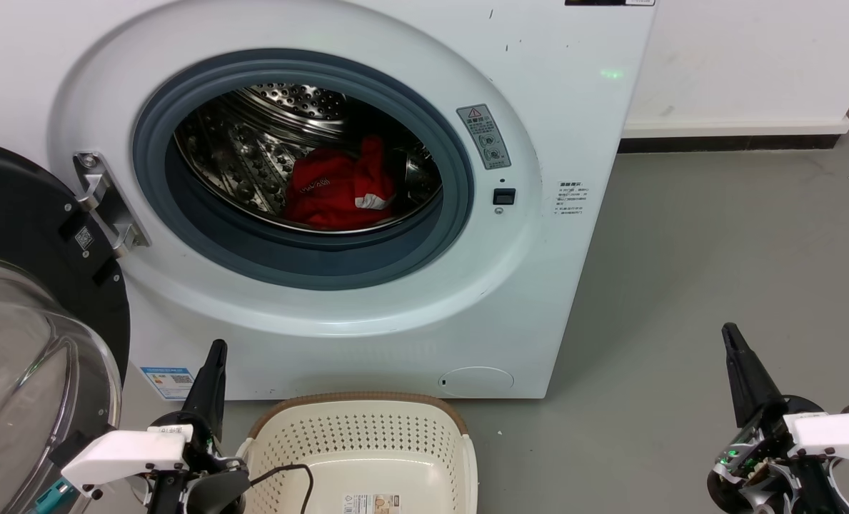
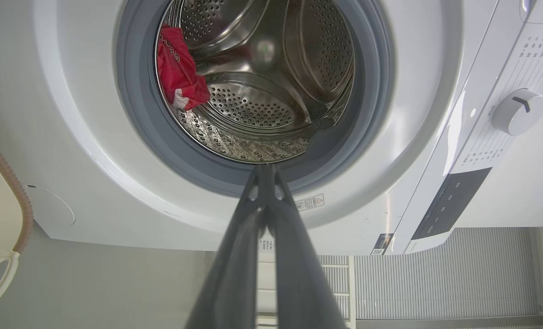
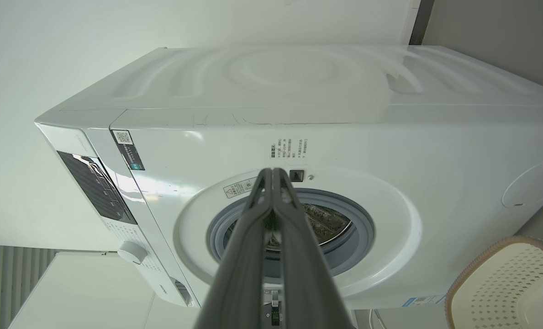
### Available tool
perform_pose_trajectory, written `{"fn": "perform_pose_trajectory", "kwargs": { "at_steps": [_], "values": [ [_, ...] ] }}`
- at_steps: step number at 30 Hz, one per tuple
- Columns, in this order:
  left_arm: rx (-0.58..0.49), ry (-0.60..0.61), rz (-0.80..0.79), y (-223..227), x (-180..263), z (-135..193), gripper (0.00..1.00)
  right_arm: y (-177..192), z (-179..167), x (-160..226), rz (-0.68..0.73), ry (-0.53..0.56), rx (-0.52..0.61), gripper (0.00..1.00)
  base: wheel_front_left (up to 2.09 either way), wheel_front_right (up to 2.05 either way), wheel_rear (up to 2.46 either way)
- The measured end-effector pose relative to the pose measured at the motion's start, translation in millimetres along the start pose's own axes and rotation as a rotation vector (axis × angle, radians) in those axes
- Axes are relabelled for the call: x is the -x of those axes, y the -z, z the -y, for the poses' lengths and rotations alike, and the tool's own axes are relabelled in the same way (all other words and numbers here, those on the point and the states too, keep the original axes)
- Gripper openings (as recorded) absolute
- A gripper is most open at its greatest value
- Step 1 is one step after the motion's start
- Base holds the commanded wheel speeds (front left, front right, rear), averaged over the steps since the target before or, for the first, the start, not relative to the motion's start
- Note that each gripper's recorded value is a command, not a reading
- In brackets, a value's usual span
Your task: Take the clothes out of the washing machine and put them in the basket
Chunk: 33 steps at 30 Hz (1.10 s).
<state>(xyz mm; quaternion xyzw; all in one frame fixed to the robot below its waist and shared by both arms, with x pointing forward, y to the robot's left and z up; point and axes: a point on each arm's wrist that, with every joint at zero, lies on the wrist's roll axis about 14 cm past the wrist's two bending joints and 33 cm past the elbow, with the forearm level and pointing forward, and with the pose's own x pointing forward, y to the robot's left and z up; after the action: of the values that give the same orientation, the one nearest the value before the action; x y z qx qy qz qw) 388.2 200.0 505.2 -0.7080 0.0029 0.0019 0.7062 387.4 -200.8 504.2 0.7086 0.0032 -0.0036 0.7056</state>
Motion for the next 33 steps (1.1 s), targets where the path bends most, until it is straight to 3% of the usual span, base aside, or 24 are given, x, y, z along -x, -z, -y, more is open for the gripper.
{"fn": "perform_pose_trajectory", "kwargs": {
  "at_steps": [3,4,10,17,33],
  "values": [
    [0.0,0.0,0.0,0.0,0.0,0.0,0.0,0.0,0.0,0.0,0.0,0.0,0.0,0.0,0.0,0.0,0.0],
    [0.0,0.0,0.0,0.0,0.0,0.1,1.0,0.0,0.0,0.0,0.0,0.0,0.0,1.0,0.0,0.0,0.0],
    [0.007,-0.084,0.002,1.5,13.1,-28.2,1.0,-1.0,27.9,13.3,0.009,0.083,-0.007,1.0,0.0,0.0,0.0],
    [-0.062,-0.069,0.025,-1.8,11.9,-22.3,1.0,-5.7,26.9,13.8,0.038,0.082,0.051,1.0,0.0,0.0,0.0],
    [-0.413,-0.057,0.037,2.8,5.8,-1.0,1.0,-10.0,1.2,13.1,0.064,0.017,0.423,1.0,0.0,0.0,0.0]
  ]
}}
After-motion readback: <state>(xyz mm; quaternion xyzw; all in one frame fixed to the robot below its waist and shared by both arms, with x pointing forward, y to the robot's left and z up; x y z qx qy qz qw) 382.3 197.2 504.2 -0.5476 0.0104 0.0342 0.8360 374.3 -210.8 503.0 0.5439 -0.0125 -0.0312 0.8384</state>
